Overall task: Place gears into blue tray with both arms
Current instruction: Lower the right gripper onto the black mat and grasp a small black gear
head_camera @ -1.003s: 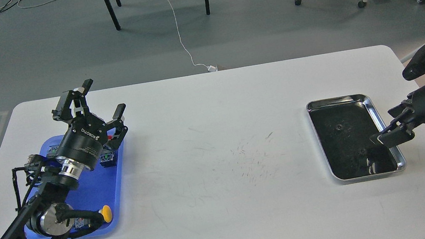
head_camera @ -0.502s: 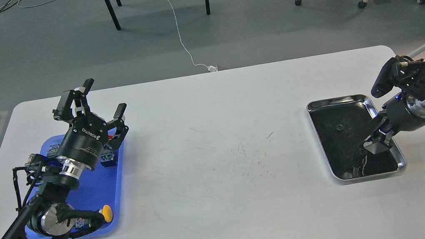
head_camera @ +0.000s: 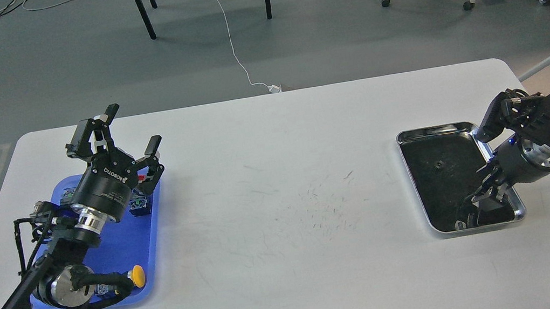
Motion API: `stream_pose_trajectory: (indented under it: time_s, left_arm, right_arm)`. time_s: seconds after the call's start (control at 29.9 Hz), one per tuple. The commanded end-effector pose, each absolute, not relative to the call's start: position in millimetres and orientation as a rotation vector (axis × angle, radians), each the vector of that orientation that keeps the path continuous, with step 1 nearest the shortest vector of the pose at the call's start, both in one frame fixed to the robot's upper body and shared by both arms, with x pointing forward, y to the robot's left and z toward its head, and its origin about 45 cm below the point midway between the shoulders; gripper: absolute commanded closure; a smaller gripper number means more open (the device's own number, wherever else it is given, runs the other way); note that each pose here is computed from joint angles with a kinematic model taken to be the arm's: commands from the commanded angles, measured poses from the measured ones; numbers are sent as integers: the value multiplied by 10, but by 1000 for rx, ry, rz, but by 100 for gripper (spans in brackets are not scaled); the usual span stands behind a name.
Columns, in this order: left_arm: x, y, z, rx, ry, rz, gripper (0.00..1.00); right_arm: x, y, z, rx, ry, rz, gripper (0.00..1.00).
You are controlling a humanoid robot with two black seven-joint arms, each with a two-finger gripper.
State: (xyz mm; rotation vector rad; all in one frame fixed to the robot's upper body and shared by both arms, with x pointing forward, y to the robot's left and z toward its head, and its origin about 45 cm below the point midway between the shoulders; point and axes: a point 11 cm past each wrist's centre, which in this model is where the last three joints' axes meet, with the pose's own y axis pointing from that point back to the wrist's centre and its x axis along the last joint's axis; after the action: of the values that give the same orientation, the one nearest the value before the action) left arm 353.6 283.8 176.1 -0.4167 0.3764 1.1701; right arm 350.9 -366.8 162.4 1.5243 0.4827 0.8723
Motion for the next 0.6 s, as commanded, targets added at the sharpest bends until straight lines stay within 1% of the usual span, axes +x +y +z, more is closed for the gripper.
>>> stream_pose_trajectory:
  time_s: [0.0,0.43,0.57]
  left_arm:
    - [3535,2838,1760,-416,377,1170,2]
    - [3536,2843,1769,-417,375,1169,2]
    - [3539,2856,1776,-418,373,1171,2]
  right_arm:
    - [3511,-3660,1602,1523,486,873,40]
    - [3467,-3665,1553,1532,494,859,41]
    - [3447,-3671,1531,1535,497,854,46]
